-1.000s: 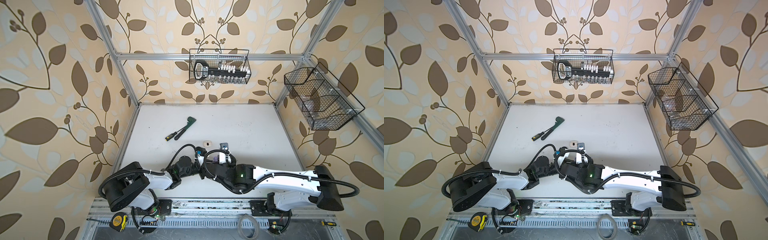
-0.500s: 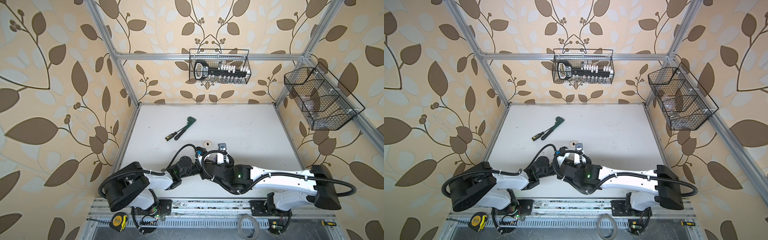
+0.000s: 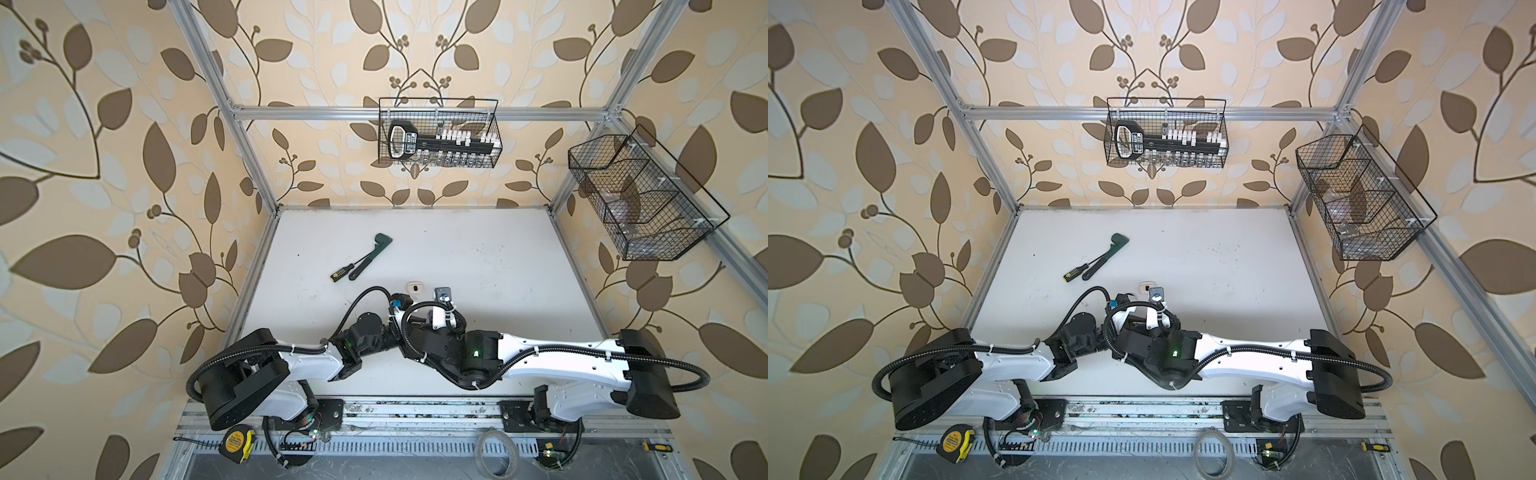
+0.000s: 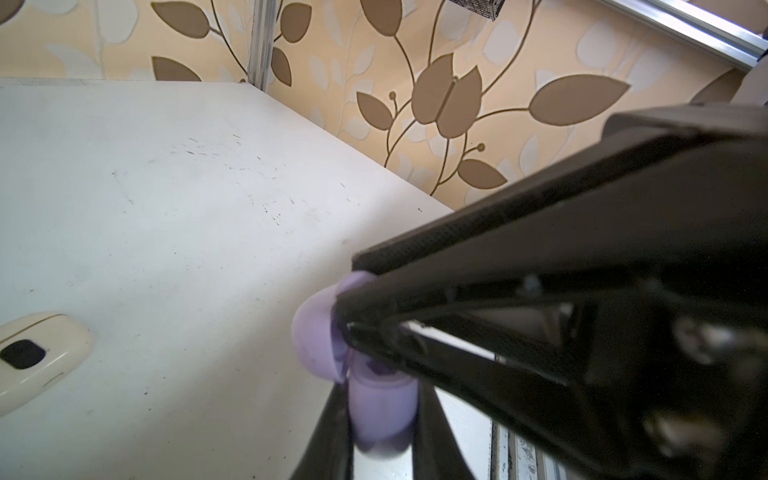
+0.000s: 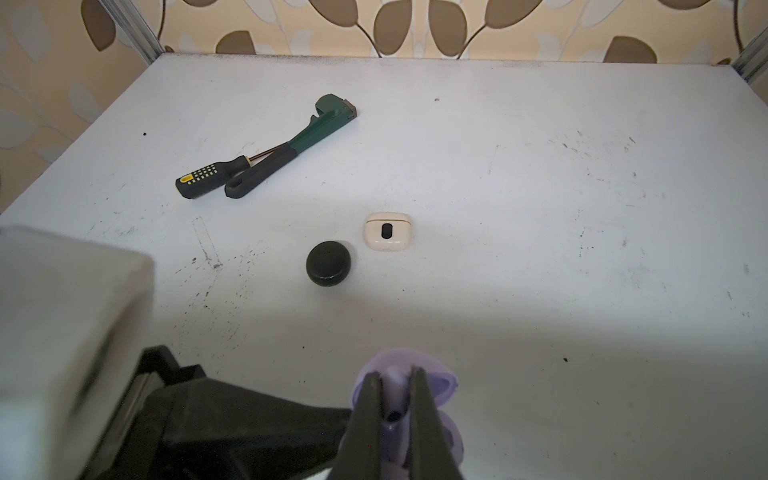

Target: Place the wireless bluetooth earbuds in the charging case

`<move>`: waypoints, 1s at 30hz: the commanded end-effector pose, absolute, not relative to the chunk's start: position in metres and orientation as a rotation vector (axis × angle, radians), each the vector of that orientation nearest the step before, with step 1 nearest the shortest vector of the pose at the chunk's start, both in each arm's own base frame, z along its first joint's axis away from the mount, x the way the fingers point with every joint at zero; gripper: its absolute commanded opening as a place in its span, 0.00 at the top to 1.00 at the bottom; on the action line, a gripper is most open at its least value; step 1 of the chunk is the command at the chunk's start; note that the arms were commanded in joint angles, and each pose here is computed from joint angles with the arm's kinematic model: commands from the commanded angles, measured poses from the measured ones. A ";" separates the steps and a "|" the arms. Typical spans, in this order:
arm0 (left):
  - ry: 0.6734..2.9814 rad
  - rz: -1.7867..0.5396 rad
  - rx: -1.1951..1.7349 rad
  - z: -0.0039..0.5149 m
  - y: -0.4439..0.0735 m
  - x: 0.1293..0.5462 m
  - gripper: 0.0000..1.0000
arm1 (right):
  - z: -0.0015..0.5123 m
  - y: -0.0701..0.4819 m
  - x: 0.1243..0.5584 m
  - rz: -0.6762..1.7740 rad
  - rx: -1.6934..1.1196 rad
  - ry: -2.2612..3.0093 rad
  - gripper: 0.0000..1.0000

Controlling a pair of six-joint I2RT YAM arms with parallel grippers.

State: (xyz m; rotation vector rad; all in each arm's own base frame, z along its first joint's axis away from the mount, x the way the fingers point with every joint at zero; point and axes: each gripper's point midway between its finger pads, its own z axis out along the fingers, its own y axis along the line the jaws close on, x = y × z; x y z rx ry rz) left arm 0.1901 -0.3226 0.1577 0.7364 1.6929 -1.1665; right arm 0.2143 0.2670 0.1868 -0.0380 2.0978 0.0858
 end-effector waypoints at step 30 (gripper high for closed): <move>1.513 -1.096 0.694 0.219 -0.316 0.198 1.00 | 0.184 0.277 0.196 0.157 -0.060 2.114 0.90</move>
